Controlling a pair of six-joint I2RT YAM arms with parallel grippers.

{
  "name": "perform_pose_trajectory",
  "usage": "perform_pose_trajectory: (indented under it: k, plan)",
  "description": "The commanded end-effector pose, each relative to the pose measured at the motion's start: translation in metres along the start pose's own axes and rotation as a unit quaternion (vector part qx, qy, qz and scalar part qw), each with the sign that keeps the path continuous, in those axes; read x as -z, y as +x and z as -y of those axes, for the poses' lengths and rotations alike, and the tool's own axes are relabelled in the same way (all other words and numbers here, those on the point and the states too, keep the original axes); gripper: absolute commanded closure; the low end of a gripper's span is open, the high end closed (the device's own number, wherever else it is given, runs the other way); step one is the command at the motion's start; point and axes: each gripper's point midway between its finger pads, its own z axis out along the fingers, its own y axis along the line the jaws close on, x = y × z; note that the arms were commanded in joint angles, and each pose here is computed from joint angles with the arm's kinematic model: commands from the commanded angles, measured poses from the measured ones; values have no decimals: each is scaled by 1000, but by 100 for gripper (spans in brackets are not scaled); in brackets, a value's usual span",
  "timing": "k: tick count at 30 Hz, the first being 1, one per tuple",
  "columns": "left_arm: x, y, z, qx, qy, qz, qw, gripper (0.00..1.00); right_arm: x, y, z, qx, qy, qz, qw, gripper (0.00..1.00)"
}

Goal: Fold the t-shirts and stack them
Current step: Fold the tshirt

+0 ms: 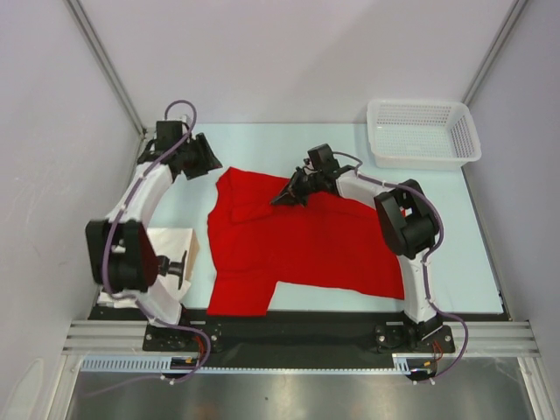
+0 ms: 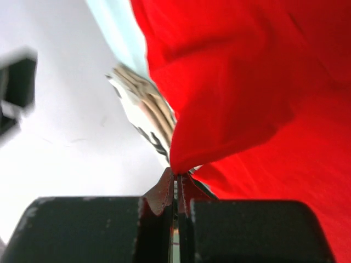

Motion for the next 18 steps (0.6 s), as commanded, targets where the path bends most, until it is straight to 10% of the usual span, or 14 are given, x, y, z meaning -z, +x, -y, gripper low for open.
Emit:
perform_pose_trajectory:
  k: [1,18]
  plan:
    - [36,2,18,-11,41,48,998,43,4,-32,-28,-23,-63,31,997,99]
    - [28,98,77,-4,191,-74,979,42,-14,-135,-26,-80,-122,69,987,91]
